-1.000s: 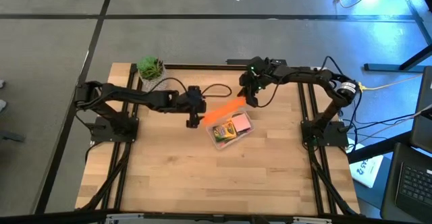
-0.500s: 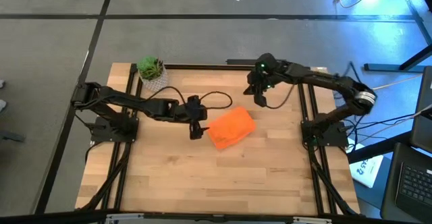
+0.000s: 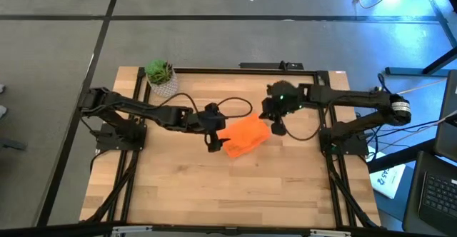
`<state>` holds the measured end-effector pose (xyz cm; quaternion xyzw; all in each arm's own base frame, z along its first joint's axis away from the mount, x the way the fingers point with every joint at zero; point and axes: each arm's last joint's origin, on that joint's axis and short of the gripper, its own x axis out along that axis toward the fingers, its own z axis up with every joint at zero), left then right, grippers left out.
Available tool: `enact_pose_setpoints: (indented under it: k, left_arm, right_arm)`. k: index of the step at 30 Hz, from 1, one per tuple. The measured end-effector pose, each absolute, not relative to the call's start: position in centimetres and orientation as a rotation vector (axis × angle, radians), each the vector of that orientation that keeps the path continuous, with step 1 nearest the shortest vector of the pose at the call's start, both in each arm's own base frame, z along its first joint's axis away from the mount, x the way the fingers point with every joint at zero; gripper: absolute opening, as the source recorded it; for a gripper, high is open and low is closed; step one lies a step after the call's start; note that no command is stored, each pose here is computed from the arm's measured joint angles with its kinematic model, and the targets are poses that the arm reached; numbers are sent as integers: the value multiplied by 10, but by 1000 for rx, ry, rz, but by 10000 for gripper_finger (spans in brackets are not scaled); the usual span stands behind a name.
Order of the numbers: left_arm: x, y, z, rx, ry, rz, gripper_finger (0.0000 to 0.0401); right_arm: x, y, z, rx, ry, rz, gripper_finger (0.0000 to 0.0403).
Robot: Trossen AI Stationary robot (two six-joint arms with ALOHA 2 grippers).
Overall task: Pack school essentials
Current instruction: Close the orange supply box
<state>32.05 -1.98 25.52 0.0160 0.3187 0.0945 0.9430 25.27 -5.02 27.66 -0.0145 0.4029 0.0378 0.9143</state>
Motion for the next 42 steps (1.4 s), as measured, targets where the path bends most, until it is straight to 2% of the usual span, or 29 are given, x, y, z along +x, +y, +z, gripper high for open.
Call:
enact_pose_setpoints:
  k: [7,16,21,28,34,37,42]
  left_arm:
    - [327,-25,236,16,721,202,400]
    - [320,-35,241,33,732,190,400]
    - [312,-39,243,14,761,216,400]
    - [297,-44,250,-9,808,235,400]
    - [278,-45,266,-26,802,269,400]
    - [269,-43,273,-37,800,285,400]
    - [254,-39,282,-81,803,336,400]
  right_arm:
    - [273,-27,251,15,942,68,7]
    - [299,-16,198,25,1129,113,7]
    - [310,-17,178,33,1167,118,7]
    - [325,-21,168,123,1100,59,7]
    - [334,-39,170,231,975,-91,7]
    - [333,-48,170,257,968,-199,7]
    - [332,-55,171,327,952,-257,7]
